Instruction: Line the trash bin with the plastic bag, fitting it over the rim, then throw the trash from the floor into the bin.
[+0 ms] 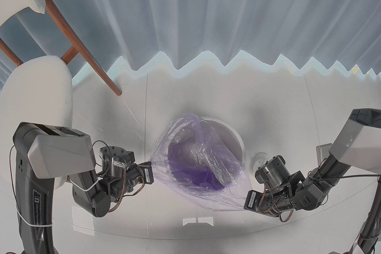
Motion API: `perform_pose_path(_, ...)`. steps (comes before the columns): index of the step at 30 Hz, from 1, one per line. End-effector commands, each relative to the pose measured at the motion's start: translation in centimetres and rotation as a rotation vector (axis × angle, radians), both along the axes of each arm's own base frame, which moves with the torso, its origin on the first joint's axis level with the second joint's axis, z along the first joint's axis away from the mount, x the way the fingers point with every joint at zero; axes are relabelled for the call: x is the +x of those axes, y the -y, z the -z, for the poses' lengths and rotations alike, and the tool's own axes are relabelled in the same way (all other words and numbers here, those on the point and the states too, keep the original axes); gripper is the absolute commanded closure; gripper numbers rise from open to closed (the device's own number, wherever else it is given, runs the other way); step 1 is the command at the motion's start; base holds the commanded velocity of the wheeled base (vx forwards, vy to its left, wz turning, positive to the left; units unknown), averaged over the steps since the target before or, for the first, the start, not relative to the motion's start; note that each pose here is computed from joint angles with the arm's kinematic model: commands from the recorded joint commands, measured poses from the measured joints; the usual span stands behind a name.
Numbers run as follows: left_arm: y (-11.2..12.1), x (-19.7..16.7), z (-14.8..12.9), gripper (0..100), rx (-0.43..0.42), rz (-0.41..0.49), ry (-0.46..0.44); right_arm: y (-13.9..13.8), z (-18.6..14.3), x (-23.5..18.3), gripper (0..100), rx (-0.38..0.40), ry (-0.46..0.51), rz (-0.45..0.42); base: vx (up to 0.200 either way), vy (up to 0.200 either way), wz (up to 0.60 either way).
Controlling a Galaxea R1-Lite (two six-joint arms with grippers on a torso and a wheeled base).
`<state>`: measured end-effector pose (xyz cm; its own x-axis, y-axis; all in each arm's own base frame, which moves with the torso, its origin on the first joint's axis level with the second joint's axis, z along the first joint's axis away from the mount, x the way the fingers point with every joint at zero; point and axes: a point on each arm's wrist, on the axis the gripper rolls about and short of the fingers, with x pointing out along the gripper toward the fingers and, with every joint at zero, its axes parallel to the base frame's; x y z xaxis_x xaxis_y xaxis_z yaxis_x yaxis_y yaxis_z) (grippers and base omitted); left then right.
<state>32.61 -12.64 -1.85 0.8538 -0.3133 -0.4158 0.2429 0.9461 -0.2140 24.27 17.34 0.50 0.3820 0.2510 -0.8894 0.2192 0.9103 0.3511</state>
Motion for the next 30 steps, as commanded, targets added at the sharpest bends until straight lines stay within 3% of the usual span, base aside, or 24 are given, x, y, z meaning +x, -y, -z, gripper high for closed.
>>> perform_pose_path(1, -0.4, 0.3, 0.2, 100, 0.000, -0.014, 0.004, 0.8, -0.2, -0.4, 100, -0.003, -0.006, 0.015, 0.000, 0.000, 0.00)
perform_pose_path(13, 0.5, 0.1, 0.6, 100, -0.025, 0.017, 0.044, 1.2, 1.5, -2.2, 100, -0.001, 0.019, -0.003, 0.000, 0.000, 0.00)
perform_pose_path(14, 0.5, 0.1, 0.6, 100, -0.025, 0.018, 0.044, 1.3, 1.5, -2.1, 0, 0.000, 0.021, -0.003, 0.000, 0.000, 0.00)
perform_pose_path(22, 1.0, 0.1, -0.1, 100, -0.047, 0.031, 0.080, 1.2, 0.9, -2.7, 0, 0.043, 0.133, -0.015, 0.000, 0.000, 0.00)
perform_pose_path(26, 1.5, 0.1, -0.5, 100, -0.068, 0.047, 0.129, 1.3, -0.5, -4.5, 0, 0.038, 0.179, -0.105, 0.000, 0.000, 0.00)
perform_pose_path(30, 1.8, -0.1, -0.7, 100, -0.072, 0.058, 0.137, 1.7, -2.8, -7.0, 0, 0.040, 0.286, -0.241, 0.000, 0.000, 0.00)
